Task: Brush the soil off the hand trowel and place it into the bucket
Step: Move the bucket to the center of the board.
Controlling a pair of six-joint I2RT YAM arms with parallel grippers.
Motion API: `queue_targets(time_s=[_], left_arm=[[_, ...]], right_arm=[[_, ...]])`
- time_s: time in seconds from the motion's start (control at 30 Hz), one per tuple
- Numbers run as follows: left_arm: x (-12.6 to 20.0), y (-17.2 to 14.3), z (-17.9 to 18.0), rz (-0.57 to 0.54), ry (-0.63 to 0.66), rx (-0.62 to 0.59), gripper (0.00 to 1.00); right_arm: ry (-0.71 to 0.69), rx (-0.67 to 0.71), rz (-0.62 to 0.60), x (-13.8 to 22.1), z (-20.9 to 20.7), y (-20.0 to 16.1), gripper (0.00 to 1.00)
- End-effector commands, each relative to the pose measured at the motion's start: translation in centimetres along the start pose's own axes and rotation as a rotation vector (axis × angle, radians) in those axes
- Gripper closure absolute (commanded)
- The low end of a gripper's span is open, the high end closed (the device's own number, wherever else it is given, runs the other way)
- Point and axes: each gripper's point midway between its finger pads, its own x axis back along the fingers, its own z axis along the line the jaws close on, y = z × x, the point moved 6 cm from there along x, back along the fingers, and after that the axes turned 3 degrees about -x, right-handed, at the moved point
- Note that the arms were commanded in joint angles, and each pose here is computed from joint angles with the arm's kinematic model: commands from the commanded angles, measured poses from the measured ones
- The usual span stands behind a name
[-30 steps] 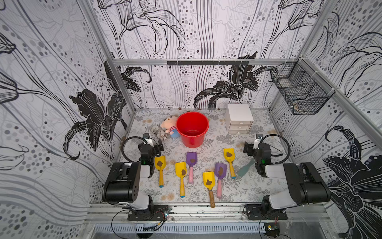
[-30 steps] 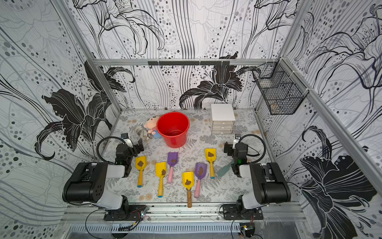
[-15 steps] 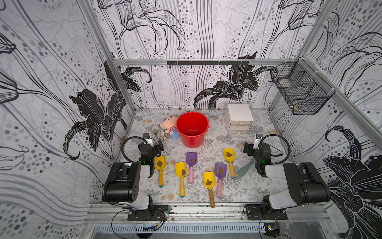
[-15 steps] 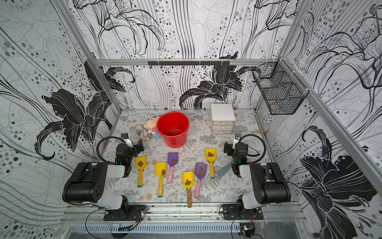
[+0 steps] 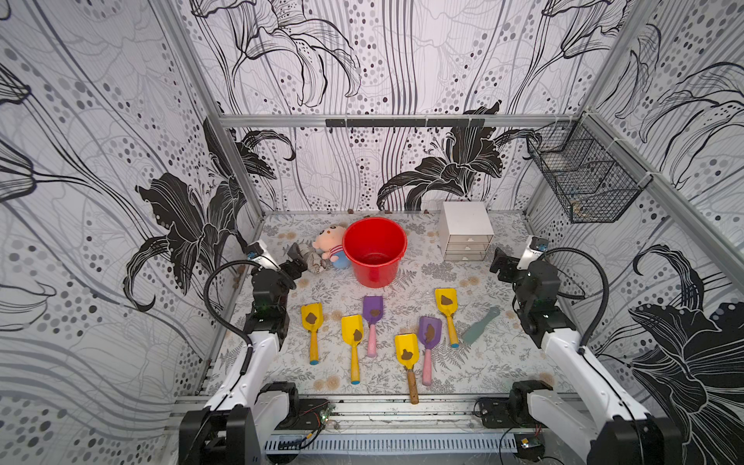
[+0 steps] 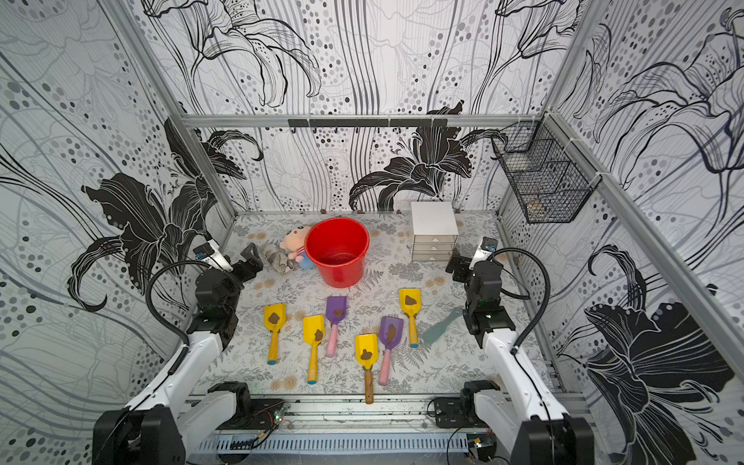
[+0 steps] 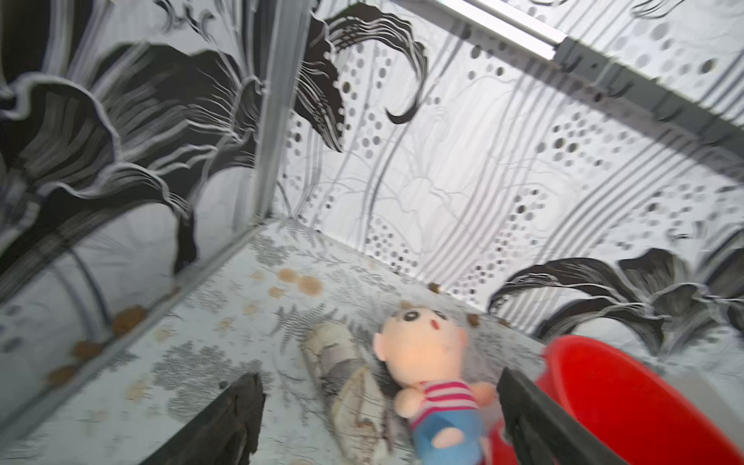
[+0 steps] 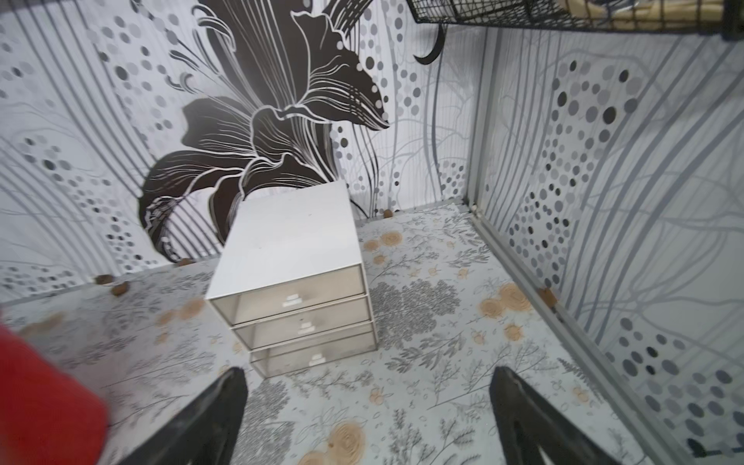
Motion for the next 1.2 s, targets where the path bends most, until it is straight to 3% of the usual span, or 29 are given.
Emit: queue_targets(time_s=[0.0,0.13,0.27,0.5,0.77,0.83,0.97,1.17], left_arm=[[1.2,-4.7,-4.3,0.315,-0.186,0.157,0.08],[3.2,-8.7,-9.1,0.522,-0.250,-0.025,0.08],[2.1,-10.5,-12.2,0.578,-0.319,-0.175,0.08],[-1.8,-11.3,-15.3,0.537,-0.376,-0.202,0.08],[-5.7,-12.9,-16.2,0.530,-0.327,-0.255,0.08],[-6.1,-13.1,-16.3,0.540,-0.320,-0.263,0.08],[-4.3,-13.8,-16.1,0.608,-0.346,-0.216,0.08],[3.0,-15.1,-16.8,0.682,-0.379,-0.155,0.08]], right_arm=[[0.101,0.043,0.315,2.3,3.0,-4.3,0.03],[0.156,0.124,0.498,4.5,5.7,-7.1,0.03],[0.159,0.101,0.601,4.1,6.0,-9.2,0.03],[0.083,0.067,0.752,2.5,5.9,-12.7,0.04],[0.091,0.046,0.843,1.4,6.5,-15.2,0.04],[0.097,0.044,0.865,1.2,6.7,-15.6,0.09],[0.109,0.048,0.896,1.1,6.9,-16.0,0.15],[0.123,0.067,0.928,1.6,6.8,-16.2,0.22]])
